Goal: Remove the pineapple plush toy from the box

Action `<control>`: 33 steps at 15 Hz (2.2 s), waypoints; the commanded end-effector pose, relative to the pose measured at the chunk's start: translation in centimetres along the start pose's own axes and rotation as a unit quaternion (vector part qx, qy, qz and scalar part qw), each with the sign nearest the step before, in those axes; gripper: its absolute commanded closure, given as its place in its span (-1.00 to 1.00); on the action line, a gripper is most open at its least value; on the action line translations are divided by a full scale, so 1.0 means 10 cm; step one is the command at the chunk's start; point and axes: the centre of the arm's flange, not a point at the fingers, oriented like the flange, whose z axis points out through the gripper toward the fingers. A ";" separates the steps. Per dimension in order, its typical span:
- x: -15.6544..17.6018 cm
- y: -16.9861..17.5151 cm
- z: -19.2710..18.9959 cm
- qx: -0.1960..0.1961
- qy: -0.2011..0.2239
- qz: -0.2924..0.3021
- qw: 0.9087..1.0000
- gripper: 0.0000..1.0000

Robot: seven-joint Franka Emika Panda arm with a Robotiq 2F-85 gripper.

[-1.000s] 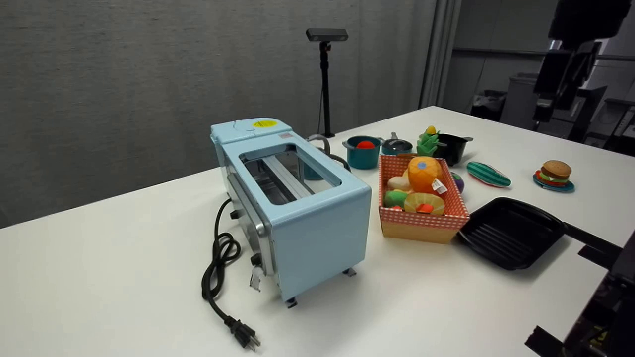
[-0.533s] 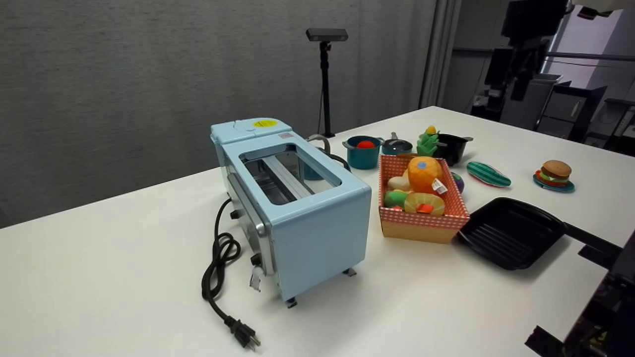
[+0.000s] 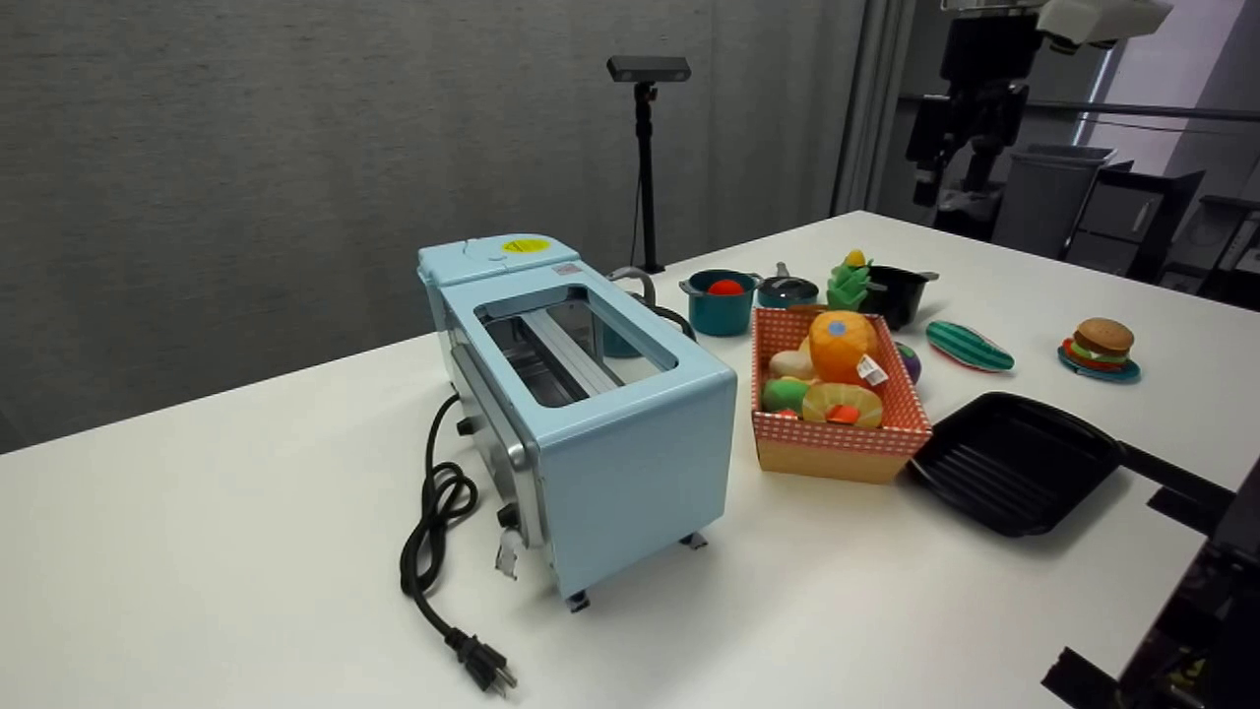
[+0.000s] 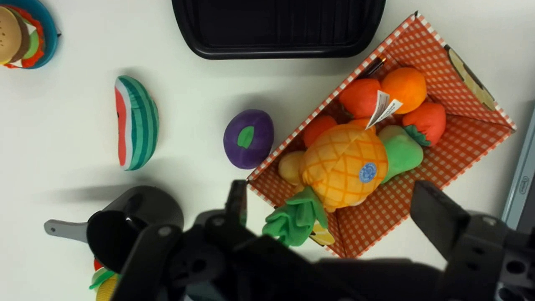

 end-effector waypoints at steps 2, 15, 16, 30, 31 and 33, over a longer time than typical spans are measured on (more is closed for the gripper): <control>0.38 0.20 -0.01 -0.006 0.001 0.004 1.000 -1.00; 0.84 0.07 0.67 -0.035 -0.027 -0.016 0.999 -1.00; 0.86 0.06 0.71 -0.040 -0.026 -0.018 0.999 -1.00; 0.83 -0.01 1.37 -0.085 -0.041 -0.066 0.993 -1.00; 0.83 -0.02 1.41 -0.089 -0.045 -0.074 0.992 -1.00; 0.81 -0.04 1.47 -0.098 -0.051 -0.095 0.989 -1.00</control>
